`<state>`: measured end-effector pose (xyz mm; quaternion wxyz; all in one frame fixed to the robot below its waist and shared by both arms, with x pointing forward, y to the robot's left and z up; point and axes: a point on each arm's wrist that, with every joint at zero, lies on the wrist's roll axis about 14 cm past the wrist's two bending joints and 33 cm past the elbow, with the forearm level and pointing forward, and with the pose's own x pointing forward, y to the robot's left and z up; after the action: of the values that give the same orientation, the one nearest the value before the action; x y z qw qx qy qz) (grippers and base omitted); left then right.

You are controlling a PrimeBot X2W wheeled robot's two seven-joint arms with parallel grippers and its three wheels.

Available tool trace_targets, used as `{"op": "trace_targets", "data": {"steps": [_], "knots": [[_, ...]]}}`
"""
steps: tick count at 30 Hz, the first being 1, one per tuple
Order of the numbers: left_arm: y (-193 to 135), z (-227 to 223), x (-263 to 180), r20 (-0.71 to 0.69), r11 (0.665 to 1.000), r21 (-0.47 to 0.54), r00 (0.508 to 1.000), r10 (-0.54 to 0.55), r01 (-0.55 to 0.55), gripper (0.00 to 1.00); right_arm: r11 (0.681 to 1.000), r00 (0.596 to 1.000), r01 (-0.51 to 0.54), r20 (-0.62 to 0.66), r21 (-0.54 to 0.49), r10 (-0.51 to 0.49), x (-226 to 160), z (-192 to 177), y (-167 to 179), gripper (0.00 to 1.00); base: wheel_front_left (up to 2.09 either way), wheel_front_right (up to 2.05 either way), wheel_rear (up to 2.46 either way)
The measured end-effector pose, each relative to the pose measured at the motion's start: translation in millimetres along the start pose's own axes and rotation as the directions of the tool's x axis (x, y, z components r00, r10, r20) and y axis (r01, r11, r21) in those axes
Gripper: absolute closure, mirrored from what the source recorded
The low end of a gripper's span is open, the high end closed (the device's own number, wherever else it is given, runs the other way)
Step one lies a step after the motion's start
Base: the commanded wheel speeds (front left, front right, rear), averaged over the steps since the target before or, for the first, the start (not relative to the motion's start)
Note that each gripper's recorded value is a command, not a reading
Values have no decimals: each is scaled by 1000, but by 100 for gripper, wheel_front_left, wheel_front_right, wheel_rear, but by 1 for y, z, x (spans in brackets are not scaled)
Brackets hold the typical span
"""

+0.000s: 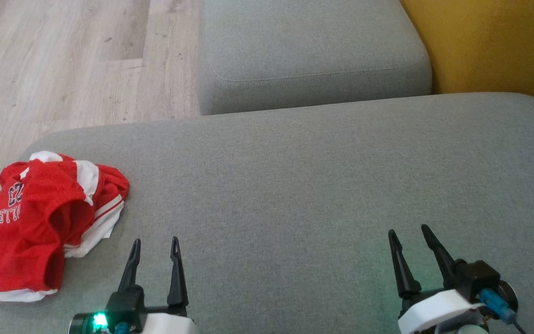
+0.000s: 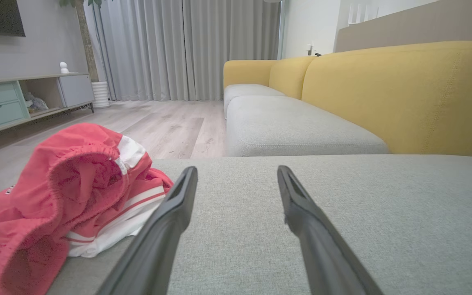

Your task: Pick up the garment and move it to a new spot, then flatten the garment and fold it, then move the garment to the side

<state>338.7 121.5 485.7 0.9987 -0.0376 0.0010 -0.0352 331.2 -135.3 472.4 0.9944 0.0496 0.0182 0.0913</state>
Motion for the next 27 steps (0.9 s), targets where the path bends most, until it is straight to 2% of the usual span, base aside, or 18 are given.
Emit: {"op": "trace_targets", "data": {"steps": [20, 27], "knots": [[0, 0, -3, 4, 1000, 18, 1000, 1, -1, 0, 1000, 1000, 24, -16, -7, -24, -2, -6, -8, 0, 0, 0, 0], [12, -4, -9, -5, 999, 14, 999, 43, -43, 0, 1000, 1000, -12, -29, -10, 11, 7, -8, 1, 0, 0, 0, 0]]}}
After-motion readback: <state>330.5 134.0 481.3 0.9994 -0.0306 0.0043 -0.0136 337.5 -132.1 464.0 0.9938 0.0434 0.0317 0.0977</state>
